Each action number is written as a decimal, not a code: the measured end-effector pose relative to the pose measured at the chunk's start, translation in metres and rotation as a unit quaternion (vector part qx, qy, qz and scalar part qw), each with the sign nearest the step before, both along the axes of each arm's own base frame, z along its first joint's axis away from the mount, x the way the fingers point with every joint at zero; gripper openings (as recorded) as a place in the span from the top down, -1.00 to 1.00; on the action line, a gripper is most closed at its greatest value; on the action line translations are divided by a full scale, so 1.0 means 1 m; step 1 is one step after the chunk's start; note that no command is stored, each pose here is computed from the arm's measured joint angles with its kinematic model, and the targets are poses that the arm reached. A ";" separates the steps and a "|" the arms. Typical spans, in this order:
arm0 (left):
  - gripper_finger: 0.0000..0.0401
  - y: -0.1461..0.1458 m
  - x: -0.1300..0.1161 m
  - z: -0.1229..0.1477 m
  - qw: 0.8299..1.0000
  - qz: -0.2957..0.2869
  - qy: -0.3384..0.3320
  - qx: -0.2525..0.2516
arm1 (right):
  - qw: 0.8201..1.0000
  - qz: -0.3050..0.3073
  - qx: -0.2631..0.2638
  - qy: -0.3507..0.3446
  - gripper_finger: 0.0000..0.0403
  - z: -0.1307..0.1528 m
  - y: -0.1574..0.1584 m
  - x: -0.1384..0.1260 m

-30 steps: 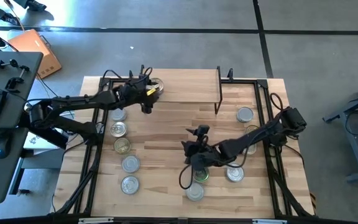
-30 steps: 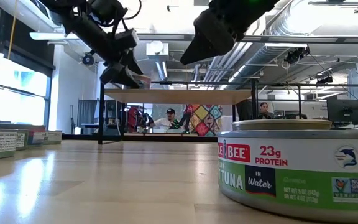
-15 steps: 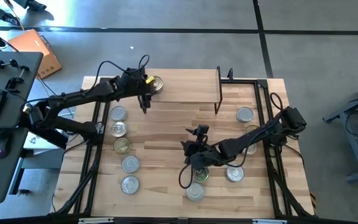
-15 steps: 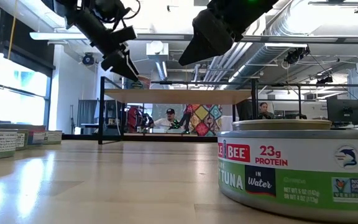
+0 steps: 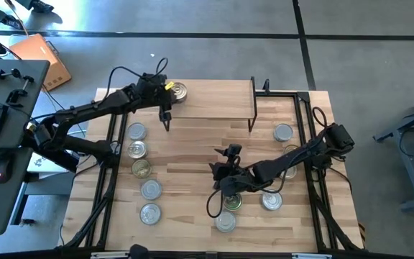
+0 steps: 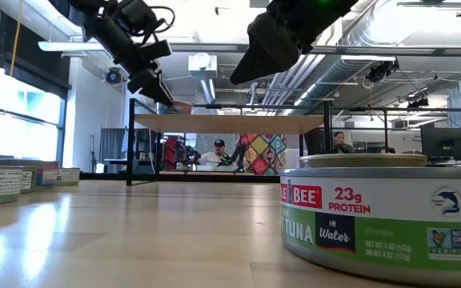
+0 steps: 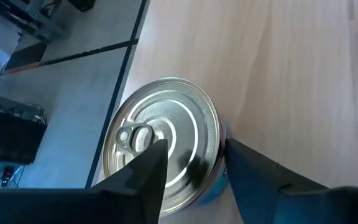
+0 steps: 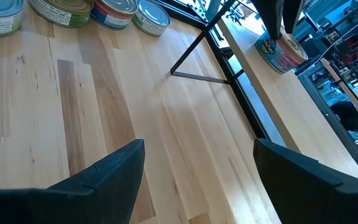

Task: Stack canned seafood by type on shelf
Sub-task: Put the blue and pink tuna can on the shelf, then put the green and white tuna can on the shelf

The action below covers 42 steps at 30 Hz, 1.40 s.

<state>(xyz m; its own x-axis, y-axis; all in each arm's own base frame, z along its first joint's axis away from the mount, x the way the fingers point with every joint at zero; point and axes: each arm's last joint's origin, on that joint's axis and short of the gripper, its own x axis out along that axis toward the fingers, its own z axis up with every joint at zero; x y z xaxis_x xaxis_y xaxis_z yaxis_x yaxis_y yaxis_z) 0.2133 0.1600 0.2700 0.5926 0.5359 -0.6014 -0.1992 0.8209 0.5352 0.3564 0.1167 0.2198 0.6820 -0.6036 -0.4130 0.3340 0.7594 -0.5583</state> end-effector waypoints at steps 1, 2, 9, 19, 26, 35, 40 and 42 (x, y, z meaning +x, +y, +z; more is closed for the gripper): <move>0.27 0.001 -0.001 0.000 1.000 0.002 0.000 0.000 | 1.000 0.000 0.000 0.000 -0.46 0.000 0.000 0.000; 0.27 0.002 -0.002 0.000 1.000 0.004 0.001 -0.001 | 1.000 0.000 0.000 0.000 -0.46 0.000 0.000 0.000; 0.28 0.002 -0.003 -0.002 1.000 0.003 0.002 -0.015 | 1.000 0.000 0.000 0.000 -0.46 0.000 0.000 0.000; 0.28 -0.008 -0.005 0.006 1.000 0.021 -0.006 -0.008 | 1.000 -0.001 0.006 -0.005 -0.46 0.000 0.002 -0.001; 0.28 -0.050 -0.009 0.030 0.998 -0.029 -0.052 -0.010 | 1.000 0.025 0.011 0.014 -0.46 -0.003 0.014 -0.007; 0.28 -0.133 0.006 0.040 0.987 -0.138 -0.085 -0.015 | 0.970 0.145 0.176 0.083 -0.46 -0.012 0.027 -0.011; 0.28 -0.176 0.012 0.035 0.979 -0.175 -0.089 -0.045 | 0.903 0.248 0.328 0.123 -0.46 -0.013 0.049 -0.017; 0.28 -0.191 0.011 0.032 0.979 -0.177 -0.087 -0.051 | 0.874 0.258 0.389 0.136 -0.44 -0.013 0.059 -0.021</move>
